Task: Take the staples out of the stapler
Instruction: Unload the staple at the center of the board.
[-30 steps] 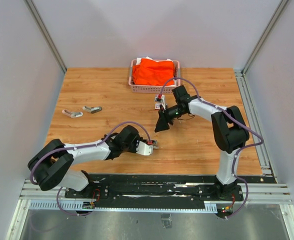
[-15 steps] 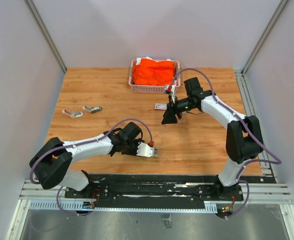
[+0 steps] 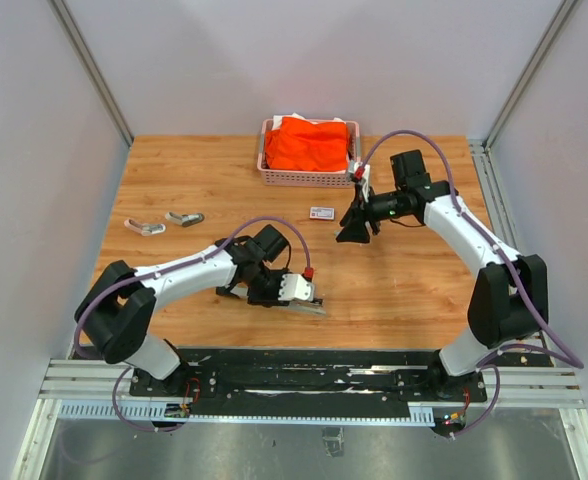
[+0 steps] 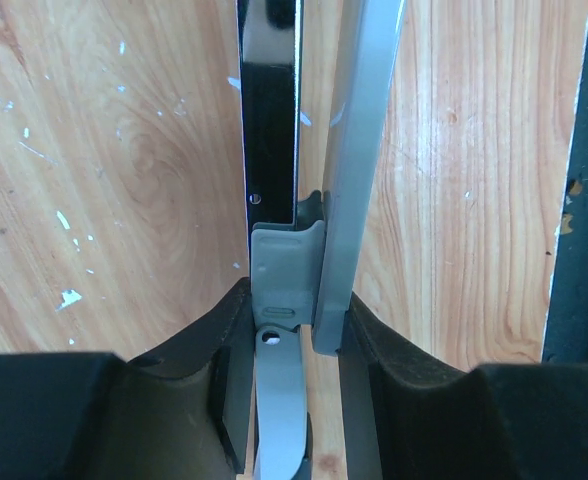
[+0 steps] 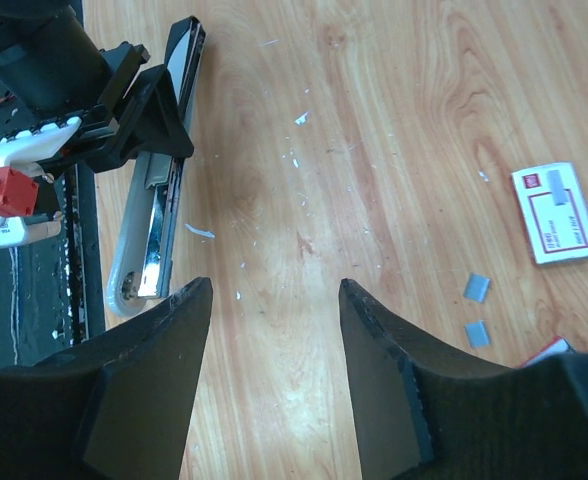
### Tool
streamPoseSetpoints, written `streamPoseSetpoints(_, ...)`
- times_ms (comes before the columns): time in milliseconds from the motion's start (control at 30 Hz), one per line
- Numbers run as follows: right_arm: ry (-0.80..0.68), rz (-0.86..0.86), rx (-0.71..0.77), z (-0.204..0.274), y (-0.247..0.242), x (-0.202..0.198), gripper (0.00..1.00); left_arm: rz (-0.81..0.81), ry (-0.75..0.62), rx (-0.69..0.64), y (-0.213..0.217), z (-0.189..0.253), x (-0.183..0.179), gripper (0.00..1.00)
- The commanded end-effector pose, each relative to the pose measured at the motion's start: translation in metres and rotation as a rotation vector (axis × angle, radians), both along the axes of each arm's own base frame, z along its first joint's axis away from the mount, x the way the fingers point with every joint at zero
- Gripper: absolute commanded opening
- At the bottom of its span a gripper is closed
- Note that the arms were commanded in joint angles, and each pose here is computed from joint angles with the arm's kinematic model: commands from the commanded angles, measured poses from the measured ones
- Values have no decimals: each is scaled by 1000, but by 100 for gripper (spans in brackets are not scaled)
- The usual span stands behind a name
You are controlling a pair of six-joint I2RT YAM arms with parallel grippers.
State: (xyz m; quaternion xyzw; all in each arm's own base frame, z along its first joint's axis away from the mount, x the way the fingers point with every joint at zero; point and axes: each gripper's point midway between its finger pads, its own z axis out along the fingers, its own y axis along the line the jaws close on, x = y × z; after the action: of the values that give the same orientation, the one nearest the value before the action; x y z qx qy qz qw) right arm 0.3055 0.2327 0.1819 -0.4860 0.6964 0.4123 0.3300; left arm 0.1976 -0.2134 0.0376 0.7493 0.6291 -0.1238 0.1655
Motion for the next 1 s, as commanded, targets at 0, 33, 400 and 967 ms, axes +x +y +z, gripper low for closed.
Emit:
streamPoseSetpoints(0, -29, -17, 31, 14, -15, -3, 56, -14, 121, -55, -13, 16, -9, 0)
streamPoseSetpoints(33, -36, -23, 34, 15, -17, -2, 56, -14, 135, -52, -14, 17, -9, 0)
streamPoseSetpoints(400, -50, -62, 76, 17, -31, 1, 56, 40, 373, -40, -22, 31, -4, 0)
streamPoseSetpoints(967, -50, -83, 111, 15, -39, 3, 56, 60, 711, -46, -38, 32, 16, 0)
